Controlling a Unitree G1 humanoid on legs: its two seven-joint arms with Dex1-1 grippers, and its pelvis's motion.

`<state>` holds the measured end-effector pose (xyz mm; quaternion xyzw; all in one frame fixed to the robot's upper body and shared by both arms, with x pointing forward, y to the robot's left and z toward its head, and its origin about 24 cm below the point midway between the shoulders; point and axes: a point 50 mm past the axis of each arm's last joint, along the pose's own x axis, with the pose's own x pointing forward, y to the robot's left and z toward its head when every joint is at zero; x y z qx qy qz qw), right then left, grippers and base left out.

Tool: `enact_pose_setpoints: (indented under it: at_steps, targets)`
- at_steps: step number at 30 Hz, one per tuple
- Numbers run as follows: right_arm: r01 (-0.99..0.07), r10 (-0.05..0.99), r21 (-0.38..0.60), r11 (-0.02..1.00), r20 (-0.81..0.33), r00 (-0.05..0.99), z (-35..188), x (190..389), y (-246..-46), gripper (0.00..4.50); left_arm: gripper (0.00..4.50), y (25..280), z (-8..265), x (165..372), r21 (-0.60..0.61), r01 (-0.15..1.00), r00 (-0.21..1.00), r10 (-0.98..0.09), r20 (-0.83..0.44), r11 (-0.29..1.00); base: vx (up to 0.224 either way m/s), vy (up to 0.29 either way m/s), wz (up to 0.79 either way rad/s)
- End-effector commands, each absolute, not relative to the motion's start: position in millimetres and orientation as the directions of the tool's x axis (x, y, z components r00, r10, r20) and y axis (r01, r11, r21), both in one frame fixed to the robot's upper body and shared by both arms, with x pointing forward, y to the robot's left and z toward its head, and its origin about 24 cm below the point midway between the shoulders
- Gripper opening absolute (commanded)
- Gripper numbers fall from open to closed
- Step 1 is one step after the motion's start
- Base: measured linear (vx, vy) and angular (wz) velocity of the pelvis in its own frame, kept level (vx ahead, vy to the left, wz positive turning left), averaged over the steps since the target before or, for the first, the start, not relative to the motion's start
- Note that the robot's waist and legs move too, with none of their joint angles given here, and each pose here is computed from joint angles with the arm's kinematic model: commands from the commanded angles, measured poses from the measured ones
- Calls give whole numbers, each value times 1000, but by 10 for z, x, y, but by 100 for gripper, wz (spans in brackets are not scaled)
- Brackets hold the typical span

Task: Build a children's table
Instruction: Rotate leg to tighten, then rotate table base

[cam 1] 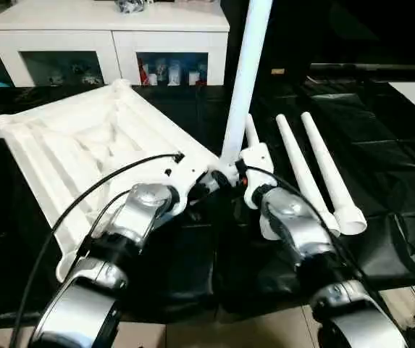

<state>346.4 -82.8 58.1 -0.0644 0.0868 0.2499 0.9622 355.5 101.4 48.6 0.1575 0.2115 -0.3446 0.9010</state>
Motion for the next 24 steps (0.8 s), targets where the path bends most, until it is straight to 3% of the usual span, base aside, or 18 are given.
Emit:
enact_pose_setpoints:
  at_steps: [1, 9, 11, 13, 16, 19, 20, 24]
  targets:
    - [-499, 474, -100, 861, -202, 857, 609, 3433, -870, 392, 44, 1110, 471, 3567, 80, 619, 729, -535, -426, 781, 0, 0, 0]
    - [-512, 487, -96, 854, -201, 850, 649, 3359, -870, 392, 107, 1263, 742, 3574, 83, 592, 782, -546, -301, 802, 0, 0, 0]
    - [-516, 490, -90, 852, -213, 845, 648, 3355, -839, 392, 115, 1491, 1031, 3507, 70, 555, 823, -534, -194, 829, 0, 0, 0]
    - [-520, 493, -89, 849, -218, 842, 649, 3349, -831, 392, 115, 1539, 1094, 3481, 64, 552, 826, -536, -172, 831, 0, 0, 0]
    - [-553, 520, -92, 828, -241, 819, 631, 3343, -719, 392, 115, 1997, 1388, 3298, 150, 498, 864, -475, -164, 854, 0, 0, 0]
    - [-562, 526, -102, 821, -249, 813, 630, 3340, -681, 392, 115, 2225, 1484, 3202, 214, 461, 884, -424, -195, 861, 0, 0, 0]
    - [-572, 532, -106, 813, -261, 805, 624, 3338, -660, 392, 115, 2524, 1554, 3093, 326, 381, 916, -306, -259, 865, 0, 0, 0]
    - [-576, 533, -110, 810, -273, 801, 613, 3338, -651, 392, 115, 2786, 1593, 2983, 423, 314, 929, -184, -320, 850, 0, 0, 0]
